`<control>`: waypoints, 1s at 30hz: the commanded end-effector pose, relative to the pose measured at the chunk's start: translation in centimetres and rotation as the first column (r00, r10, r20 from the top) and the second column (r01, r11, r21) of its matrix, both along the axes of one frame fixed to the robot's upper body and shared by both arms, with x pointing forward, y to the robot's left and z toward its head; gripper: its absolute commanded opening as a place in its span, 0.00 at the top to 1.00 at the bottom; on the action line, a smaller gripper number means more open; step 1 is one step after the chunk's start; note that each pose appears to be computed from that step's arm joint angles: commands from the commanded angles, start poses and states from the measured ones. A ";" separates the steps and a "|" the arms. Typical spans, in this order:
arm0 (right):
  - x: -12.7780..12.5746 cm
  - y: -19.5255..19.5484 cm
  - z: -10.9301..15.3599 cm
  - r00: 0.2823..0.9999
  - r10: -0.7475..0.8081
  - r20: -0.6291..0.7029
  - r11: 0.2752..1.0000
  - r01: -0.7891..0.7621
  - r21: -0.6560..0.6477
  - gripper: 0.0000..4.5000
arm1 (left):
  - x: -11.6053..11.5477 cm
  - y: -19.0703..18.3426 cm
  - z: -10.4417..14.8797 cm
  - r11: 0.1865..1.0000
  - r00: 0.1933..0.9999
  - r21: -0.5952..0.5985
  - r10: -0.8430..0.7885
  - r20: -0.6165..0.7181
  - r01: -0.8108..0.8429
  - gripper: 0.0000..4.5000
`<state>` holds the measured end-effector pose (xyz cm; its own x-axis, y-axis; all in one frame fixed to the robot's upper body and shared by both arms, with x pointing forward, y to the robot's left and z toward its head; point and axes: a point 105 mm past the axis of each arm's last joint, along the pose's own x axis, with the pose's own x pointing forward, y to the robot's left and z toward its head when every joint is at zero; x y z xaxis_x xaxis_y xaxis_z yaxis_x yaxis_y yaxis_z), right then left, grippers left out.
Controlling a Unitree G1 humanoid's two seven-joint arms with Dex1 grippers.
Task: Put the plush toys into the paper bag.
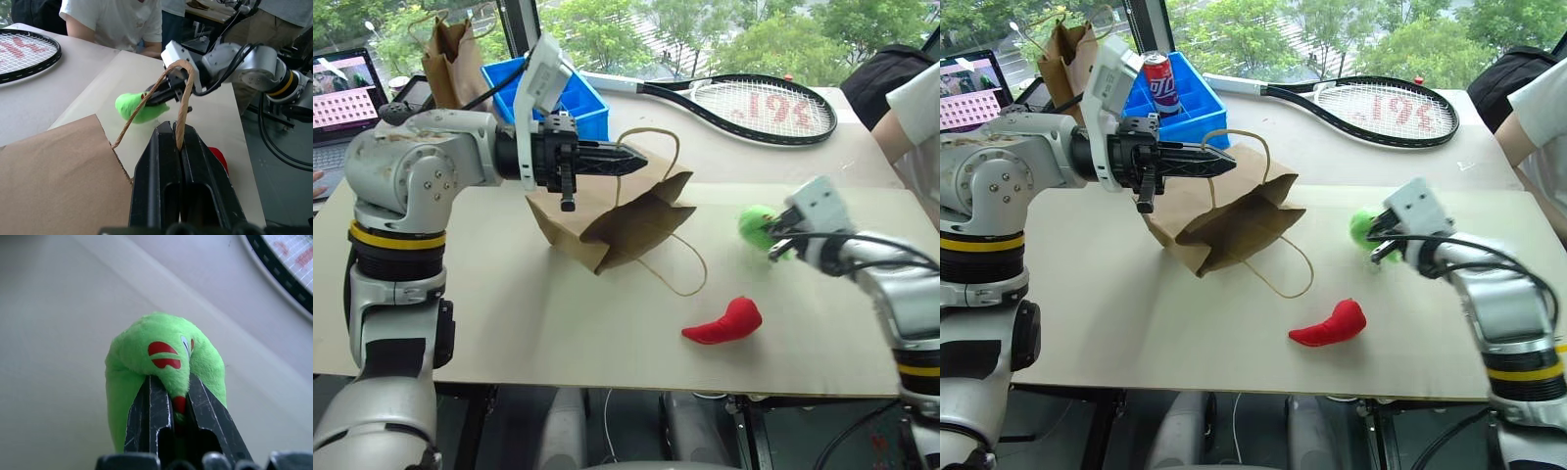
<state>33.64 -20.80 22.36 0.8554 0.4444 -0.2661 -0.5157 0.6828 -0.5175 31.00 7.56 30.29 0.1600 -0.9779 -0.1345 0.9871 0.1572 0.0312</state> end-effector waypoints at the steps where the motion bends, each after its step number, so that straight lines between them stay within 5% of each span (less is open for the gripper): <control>1: -2.7 4.7 2.7 0.966 0.254 0.044 0.967 -0.255 0.002 0.99 | -0.4 -0.2 1.3 1.000 0.998 -0.003 -0.020 0.066 0.020 1.00; 7: -4.8 10.1 2.1 0.899 0.438 -0.025 0.899 -0.437 0.042 0.99 | -0.4 -0.3 1.4 1.000 0.997 -0.004 -0.030 0.072 0.030 1.00; 13: -3.6 13.5 0.7 0.878 0.478 -0.028 0.878 -0.477 0.036 0.99 | -0.4 -0.5 1.5 0.999 0.997 -0.016 -0.033 0.071 0.034 1.00; 16: -2.3 14.6 -0.8 0.881 0.471 -0.040 0.878 -0.473 -0.079 0.99 | -0.7 -0.6 1.2 0.999 0.996 0.000 -0.042 0.080 0.042 1.00; 27: 0.4 18.5 -2.4 0.877 0.471 0.090 0.881 -0.464 -0.087 0.99 | -1.1 -0.9 1.0 0.999 0.997 -0.022 -0.037 0.069 0.039 1.00; 30: -1.2 20.6 -2.0 0.781 0.594 0.192 0.805 -0.571 -0.162 0.99 | -1.1 -0.9 1.2 0.999 0.997 -0.031 -0.029 0.067 0.032 1.00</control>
